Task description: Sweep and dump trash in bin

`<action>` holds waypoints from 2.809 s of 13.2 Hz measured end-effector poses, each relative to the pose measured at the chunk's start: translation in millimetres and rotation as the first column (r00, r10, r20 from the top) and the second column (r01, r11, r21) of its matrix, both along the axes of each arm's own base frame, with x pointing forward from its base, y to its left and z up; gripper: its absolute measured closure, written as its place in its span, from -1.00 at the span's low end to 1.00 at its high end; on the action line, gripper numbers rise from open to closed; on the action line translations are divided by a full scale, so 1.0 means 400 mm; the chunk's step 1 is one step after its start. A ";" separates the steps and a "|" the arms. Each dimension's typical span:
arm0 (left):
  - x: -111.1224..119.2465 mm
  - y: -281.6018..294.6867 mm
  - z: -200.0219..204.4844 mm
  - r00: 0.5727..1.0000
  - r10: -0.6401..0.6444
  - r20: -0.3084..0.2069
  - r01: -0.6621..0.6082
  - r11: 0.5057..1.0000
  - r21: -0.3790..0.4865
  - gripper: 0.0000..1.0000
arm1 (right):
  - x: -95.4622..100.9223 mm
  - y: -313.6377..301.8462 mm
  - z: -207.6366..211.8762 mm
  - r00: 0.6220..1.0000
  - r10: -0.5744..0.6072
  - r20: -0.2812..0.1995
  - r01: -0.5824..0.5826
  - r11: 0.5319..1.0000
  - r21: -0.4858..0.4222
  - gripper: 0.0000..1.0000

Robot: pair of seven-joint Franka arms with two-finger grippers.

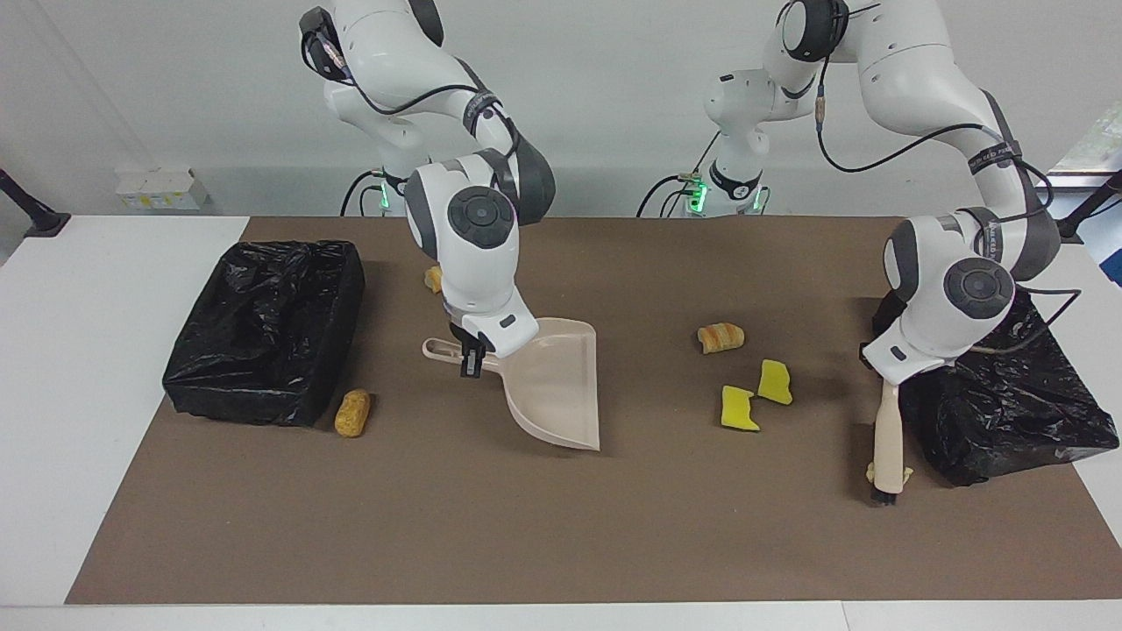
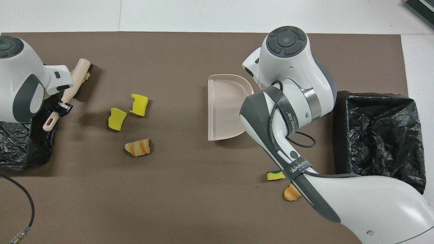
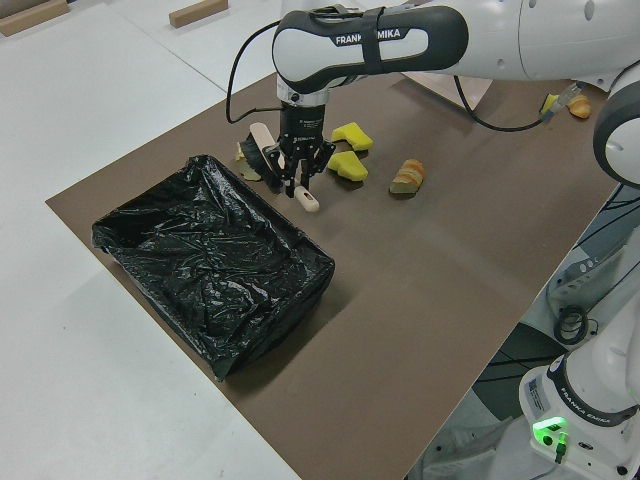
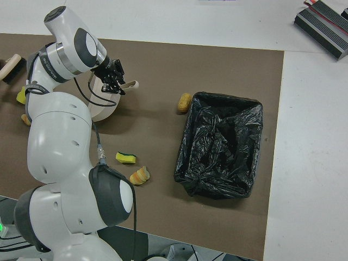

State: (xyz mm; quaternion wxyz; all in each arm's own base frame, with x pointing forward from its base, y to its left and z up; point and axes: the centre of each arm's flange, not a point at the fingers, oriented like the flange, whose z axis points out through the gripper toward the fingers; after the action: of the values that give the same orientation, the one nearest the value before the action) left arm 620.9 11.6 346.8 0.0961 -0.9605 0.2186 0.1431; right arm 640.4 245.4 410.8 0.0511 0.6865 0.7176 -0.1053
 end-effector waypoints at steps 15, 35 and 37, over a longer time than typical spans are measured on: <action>0.054 0.077 0.145 0.997 0.037 0.072 -0.041 0.998 0.049 0.46 | -0.070 0.089 -0.080 0.985 0.171 -0.029 -0.173 0.980 -0.101 0.37; 0.030 -0.108 0.215 0.996 -0.041 -0.079 0.040 0.999 -0.017 0.46 | -0.096 0.037 -0.049 0.999 0.038 -0.025 -0.041 0.992 -0.117 0.37; 0.063 -0.018 0.212 1.000 -0.012 0.005 0.012 1.000 0.002 0.46 | -0.099 0.034 -0.050 0.999 0.015 -0.031 -0.017 0.996 -0.088 0.37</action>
State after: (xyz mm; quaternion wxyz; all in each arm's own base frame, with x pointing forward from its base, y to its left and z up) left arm 646.3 4.5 431.4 0.0985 -0.9593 0.2242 0.1403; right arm 600.8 259.1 390.9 0.0711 0.6762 0.7184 -0.1469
